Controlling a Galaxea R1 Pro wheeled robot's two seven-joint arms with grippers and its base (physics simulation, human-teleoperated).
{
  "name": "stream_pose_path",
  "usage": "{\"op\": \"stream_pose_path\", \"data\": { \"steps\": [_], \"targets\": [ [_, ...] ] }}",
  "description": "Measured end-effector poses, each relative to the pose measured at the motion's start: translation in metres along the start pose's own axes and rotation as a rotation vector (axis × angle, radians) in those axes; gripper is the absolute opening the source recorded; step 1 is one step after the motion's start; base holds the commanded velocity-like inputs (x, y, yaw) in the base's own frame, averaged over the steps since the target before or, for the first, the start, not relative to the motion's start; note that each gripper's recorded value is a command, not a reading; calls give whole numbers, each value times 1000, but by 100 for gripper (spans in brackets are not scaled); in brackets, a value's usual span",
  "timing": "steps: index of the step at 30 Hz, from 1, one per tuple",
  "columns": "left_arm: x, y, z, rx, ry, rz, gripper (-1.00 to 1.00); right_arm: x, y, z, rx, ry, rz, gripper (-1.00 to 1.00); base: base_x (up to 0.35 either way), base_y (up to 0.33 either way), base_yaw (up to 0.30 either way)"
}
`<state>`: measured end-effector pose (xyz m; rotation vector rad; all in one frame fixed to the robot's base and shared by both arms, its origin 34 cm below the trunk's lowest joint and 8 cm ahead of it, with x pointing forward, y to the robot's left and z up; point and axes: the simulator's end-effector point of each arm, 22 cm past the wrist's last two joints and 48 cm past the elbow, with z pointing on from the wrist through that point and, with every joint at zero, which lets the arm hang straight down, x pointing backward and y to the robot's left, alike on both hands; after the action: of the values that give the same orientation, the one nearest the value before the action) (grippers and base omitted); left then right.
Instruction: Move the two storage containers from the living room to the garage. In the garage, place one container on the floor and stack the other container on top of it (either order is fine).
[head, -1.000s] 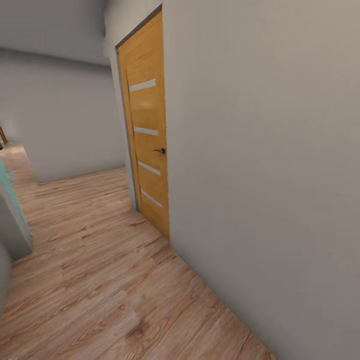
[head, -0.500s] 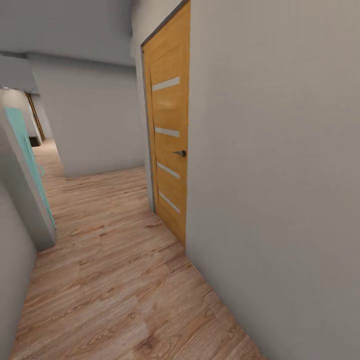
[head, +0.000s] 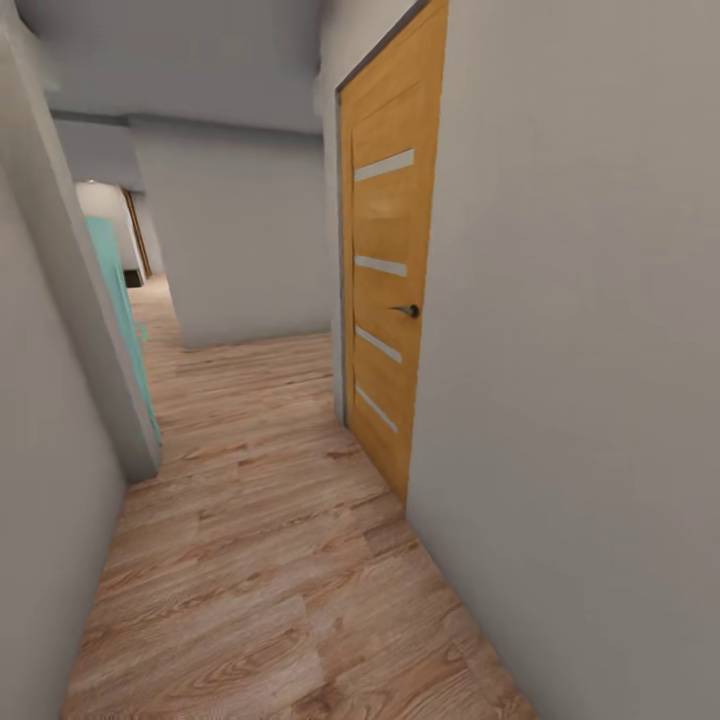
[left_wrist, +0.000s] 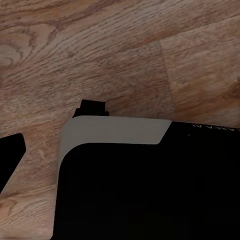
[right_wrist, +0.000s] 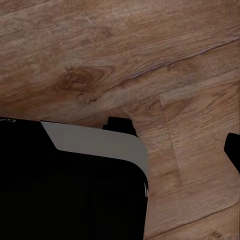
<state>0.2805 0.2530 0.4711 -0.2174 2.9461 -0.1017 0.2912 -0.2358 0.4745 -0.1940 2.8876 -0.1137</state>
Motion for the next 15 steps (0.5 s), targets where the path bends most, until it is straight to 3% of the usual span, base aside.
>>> {"op": "stream_pose_path", "data": {
  "steps": [15],
  "targets": [
    [0, 0, 0, 0, 0, 0, 100, 0, 0, 0, 0, 0, 0, 100, 0, 0, 270]
  ]
}}
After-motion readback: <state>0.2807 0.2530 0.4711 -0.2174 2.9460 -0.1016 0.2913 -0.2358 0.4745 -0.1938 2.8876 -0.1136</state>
